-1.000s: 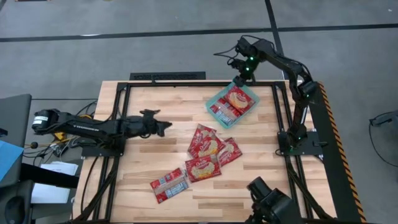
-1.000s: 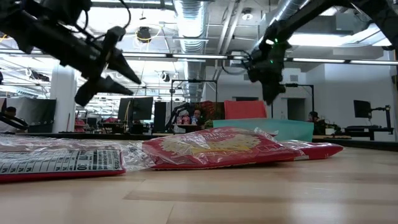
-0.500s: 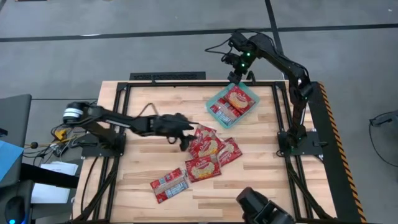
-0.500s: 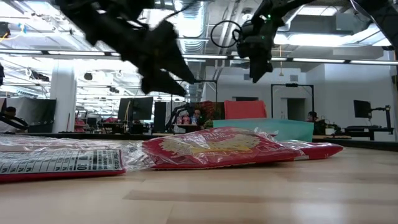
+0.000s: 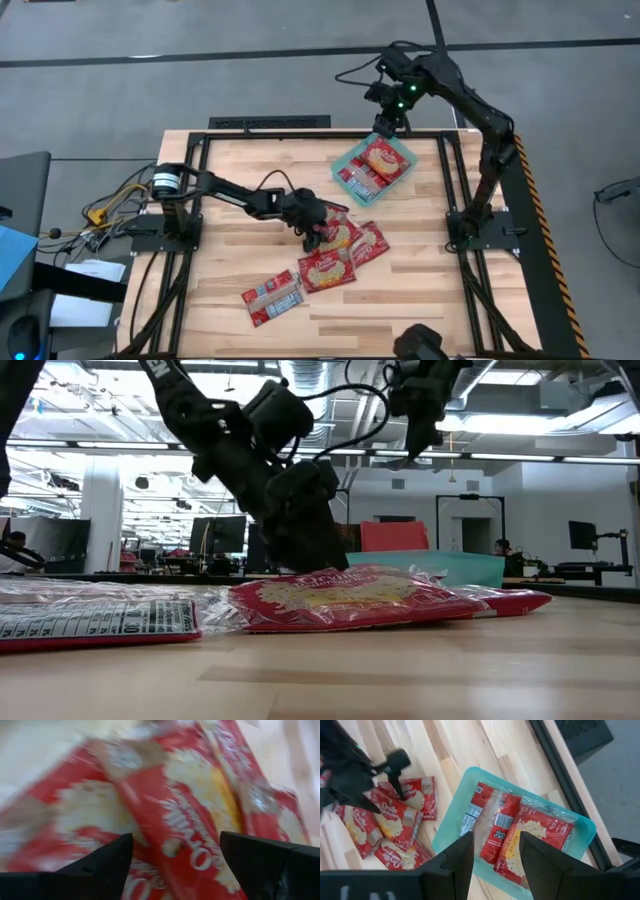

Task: Sort popcorn bags into baskets
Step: Put the red popcorn bag into the green bin

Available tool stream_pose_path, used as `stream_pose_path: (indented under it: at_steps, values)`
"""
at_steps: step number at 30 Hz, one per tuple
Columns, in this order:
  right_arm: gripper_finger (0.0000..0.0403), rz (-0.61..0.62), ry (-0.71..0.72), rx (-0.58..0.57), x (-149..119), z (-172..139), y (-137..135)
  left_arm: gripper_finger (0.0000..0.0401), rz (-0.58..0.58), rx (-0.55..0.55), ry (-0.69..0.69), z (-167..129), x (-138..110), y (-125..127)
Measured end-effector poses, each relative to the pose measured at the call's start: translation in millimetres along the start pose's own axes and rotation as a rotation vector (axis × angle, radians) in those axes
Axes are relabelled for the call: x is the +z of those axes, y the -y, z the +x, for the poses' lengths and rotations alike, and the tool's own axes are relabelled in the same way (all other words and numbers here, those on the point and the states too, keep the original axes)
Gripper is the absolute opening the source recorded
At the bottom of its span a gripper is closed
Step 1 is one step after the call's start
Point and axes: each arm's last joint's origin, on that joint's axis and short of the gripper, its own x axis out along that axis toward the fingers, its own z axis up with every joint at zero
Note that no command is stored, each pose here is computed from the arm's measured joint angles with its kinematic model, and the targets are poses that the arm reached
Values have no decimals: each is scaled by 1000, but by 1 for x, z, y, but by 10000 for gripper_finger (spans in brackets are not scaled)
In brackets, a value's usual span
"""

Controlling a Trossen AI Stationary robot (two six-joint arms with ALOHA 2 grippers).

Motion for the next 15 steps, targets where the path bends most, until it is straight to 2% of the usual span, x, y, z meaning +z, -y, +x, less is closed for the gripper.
stream_pose_path:
  at_steps: [2, 5, 12, 15]
  values:
    - [182, 11, 23, -8, -2, -7, -3, 269, -23, -32, -18, 2, -2, -1]
    - [180, 38, 45, -15, -5, -16, -6, 219, -71, -36, -64, 9, -10, -6]
    - [164, 63, 98, -19, -12, -35, -18, 31, -140, -31, -100, 10, -13, -18]
    - [158, 63, 124, -15, -16, -44, -26, 14, -219, -48, -88, 7, -9, -24]
